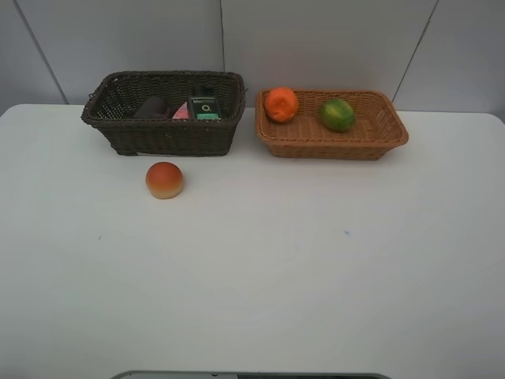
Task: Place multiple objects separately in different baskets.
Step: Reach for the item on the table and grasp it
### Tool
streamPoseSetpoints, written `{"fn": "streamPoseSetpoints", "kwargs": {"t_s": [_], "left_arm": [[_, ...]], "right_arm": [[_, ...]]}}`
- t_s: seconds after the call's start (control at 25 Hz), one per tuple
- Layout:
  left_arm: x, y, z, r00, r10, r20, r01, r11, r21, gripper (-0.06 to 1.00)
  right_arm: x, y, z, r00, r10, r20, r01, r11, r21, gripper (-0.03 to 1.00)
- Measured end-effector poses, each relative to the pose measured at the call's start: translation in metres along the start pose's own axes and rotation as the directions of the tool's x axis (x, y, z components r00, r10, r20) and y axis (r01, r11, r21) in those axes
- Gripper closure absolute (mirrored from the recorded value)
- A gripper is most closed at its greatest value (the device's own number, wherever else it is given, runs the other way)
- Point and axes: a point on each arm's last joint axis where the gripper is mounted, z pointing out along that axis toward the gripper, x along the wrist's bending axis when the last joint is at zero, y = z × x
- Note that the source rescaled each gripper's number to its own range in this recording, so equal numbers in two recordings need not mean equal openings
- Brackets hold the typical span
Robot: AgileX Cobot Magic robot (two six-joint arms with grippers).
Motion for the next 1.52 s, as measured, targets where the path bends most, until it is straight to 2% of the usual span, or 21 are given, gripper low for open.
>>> {"fn": "streamPoseSetpoints", "kwargs": {"t_s": [0.2,0.32,0.48,0.68,1.04,1.2,1.52], "left_arm": [[0.000,0.000,0.000,1.000,0.000,0.000,0.000,1.000,0.000,0.02],[0.000,0.000,0.000,1.000,0.000,0.000,0.000,1.000,0.000,0.02],[0.000,0.000,0.000,1.000,0.000,0.000,0.000,1.000,0.000,0.02],[0.000,0.000,0.000,1.000,0.000,0.000,0.000,1.000,0.000,0.02],[0.000,0.000,0.000,1.000,0.000,0.000,0.000,1.000,0.000,0.02],[0.000,0.000,0.000,1.000,0.000,0.000,0.000,1.000,0.000,0.02],[0.000,0.000,0.000,1.000,0.009,0.018,-0.009,1.000,0.000,0.02]], "right_arm": [[-0.003,-0.041,-0.008,0.999,0.021,-0.047,-0.025,0.995,-0.095,0.20],[-0.002,-0.059,-0.005,0.996,0.032,-0.079,-0.040,0.994,-0.102,0.20],[-0.003,-0.079,0.011,0.998,0.024,-0.061,-0.028,0.997,-0.077,0.20],[-0.003,-0.076,0.015,0.998,0.017,-0.063,-0.025,0.991,-0.128,0.20],[0.000,-0.080,0.021,0.995,-0.061,-0.080,0.051,0.991,-0.123,0.20],[-0.001,-0.080,0.021,0.996,-0.073,-0.045,0.067,0.990,-0.127,0.20],[0.000,-0.080,0.020,0.997,-0.006,0.072,0.015,0.992,-0.127,0.20]]}}
